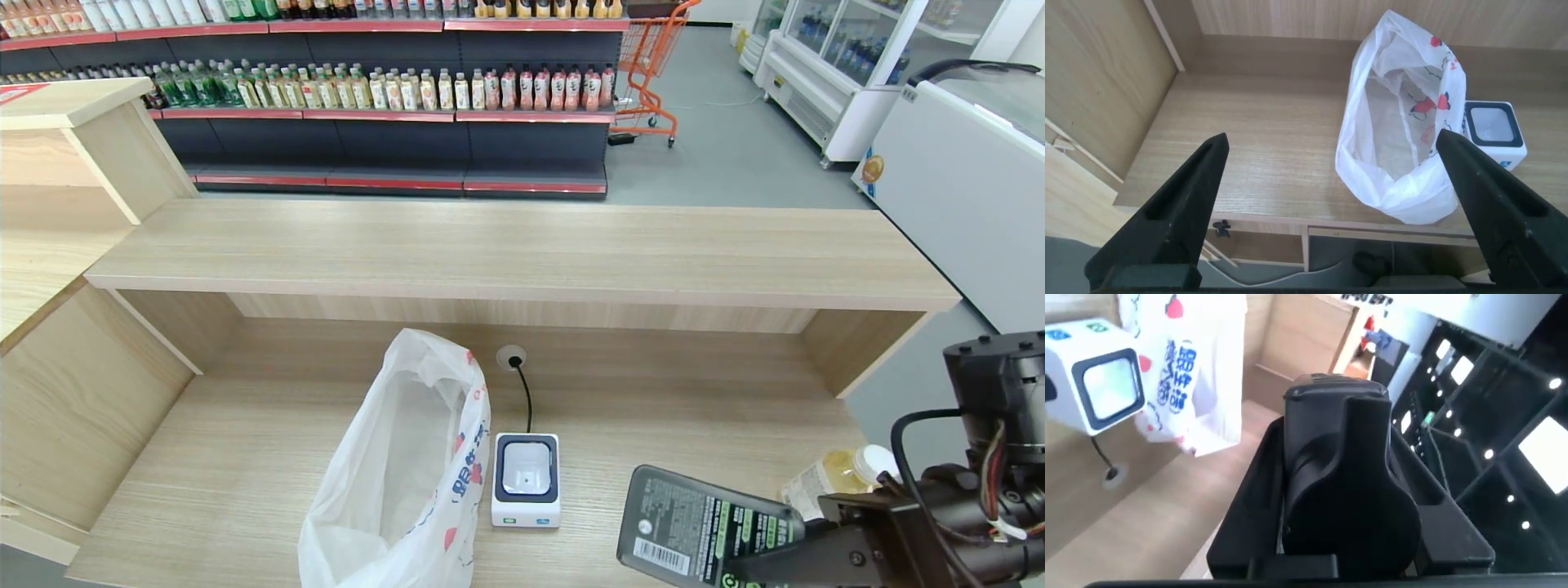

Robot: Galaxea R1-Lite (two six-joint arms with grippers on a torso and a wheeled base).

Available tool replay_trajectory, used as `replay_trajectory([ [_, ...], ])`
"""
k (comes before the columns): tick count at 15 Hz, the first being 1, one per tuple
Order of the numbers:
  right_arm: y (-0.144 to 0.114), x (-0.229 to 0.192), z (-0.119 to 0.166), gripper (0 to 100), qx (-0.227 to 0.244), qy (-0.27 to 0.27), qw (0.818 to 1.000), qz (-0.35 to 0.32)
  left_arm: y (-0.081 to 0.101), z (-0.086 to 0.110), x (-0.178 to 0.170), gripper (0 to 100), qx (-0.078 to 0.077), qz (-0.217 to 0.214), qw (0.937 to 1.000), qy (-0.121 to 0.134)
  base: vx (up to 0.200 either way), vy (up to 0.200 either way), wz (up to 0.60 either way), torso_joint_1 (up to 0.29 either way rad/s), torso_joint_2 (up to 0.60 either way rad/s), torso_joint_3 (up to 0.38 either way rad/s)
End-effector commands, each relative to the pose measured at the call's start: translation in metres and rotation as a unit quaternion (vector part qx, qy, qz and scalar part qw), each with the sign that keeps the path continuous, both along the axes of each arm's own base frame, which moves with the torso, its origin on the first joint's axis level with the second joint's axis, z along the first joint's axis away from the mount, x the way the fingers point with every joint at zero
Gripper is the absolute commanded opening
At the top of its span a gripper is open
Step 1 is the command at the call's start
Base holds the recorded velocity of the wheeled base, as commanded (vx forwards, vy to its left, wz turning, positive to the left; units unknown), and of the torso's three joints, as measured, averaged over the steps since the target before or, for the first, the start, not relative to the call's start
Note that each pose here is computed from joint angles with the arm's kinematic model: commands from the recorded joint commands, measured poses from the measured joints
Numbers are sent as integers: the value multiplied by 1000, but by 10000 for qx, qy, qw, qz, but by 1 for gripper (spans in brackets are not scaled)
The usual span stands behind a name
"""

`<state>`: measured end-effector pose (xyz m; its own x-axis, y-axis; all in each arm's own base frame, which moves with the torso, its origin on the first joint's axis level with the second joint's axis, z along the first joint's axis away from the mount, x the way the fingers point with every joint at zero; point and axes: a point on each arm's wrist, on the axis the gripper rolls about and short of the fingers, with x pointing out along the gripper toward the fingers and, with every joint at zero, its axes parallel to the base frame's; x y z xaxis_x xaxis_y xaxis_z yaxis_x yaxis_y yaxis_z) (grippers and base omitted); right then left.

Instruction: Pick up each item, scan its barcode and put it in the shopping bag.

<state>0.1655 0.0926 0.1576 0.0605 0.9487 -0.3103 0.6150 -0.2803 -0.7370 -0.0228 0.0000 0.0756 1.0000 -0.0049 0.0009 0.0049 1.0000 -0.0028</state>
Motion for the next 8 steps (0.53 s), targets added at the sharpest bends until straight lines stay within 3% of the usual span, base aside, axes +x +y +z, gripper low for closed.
replay_trajectory([
  [1, 17, 6, -10, 0, -55, -261, 9985, 472, 0, 0, 0, 100, -2, 1, 10000, -3, 0, 0, 0, 0, 0, 0],
  [8, 29, 10, -15, 0, 12, -369, 9969, 688, 0, 0, 0, 100, -2, 1, 10000, -3, 0, 0, 0, 0, 0, 0],
])
